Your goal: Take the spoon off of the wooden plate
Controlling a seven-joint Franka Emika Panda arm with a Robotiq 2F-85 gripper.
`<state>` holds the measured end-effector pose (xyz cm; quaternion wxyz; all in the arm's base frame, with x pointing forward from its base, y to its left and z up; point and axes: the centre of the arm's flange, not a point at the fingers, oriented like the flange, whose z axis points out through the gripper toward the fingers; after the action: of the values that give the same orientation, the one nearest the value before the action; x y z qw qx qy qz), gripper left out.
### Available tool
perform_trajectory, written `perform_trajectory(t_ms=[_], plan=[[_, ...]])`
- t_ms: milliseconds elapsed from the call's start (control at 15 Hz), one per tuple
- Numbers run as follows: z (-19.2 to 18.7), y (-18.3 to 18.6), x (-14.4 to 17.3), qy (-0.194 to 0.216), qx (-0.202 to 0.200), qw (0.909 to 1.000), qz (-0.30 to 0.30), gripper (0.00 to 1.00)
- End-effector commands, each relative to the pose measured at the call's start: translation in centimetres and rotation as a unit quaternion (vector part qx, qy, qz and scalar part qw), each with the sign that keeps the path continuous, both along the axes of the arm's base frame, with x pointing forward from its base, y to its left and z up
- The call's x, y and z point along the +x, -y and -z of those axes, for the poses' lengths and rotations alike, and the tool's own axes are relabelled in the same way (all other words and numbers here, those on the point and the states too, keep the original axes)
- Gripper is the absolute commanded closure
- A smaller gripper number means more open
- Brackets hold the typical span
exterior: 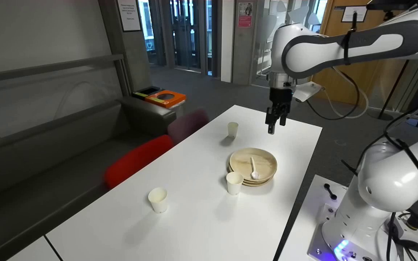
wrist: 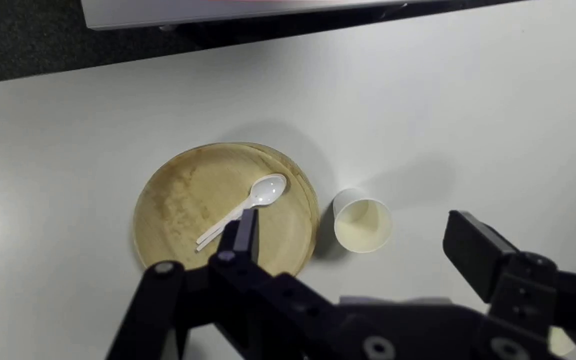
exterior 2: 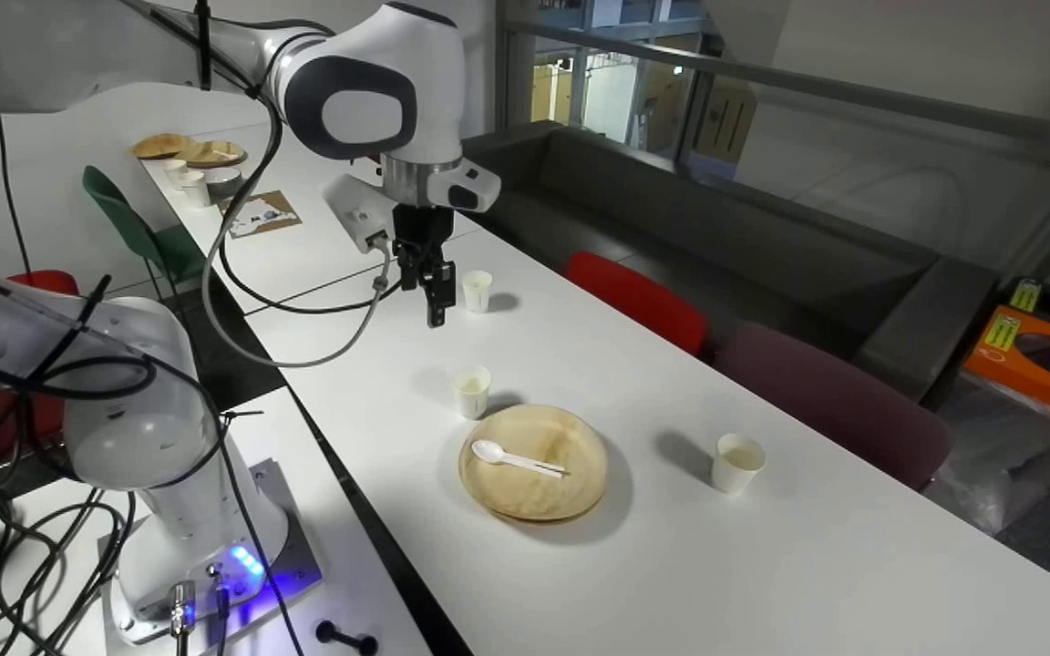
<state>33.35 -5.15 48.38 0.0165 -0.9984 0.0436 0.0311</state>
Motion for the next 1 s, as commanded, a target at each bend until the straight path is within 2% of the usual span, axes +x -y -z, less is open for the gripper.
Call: perform_trajectory(t_ms=[0, 267, 467, 667, 933], plan=[[0.3, 0.2, 3.4, 0.019, 0.025, 0.9951, 0.094, 0.0], [5.1, 0.2, 8.1, 0.02, 0.026, 0.978, 0.206, 0.0], [9.9, 0.7, 11.0, 0.029, 0.015, 0.9576, 0.286, 0.0], [14.3, 1.6, 12.8, 0.039, -0.003, 0.9312, 0.363, 0.0], [18.2, 3.1, 13.9, 0.029, -0.021, 0.8849, 0.464, 0.0]])
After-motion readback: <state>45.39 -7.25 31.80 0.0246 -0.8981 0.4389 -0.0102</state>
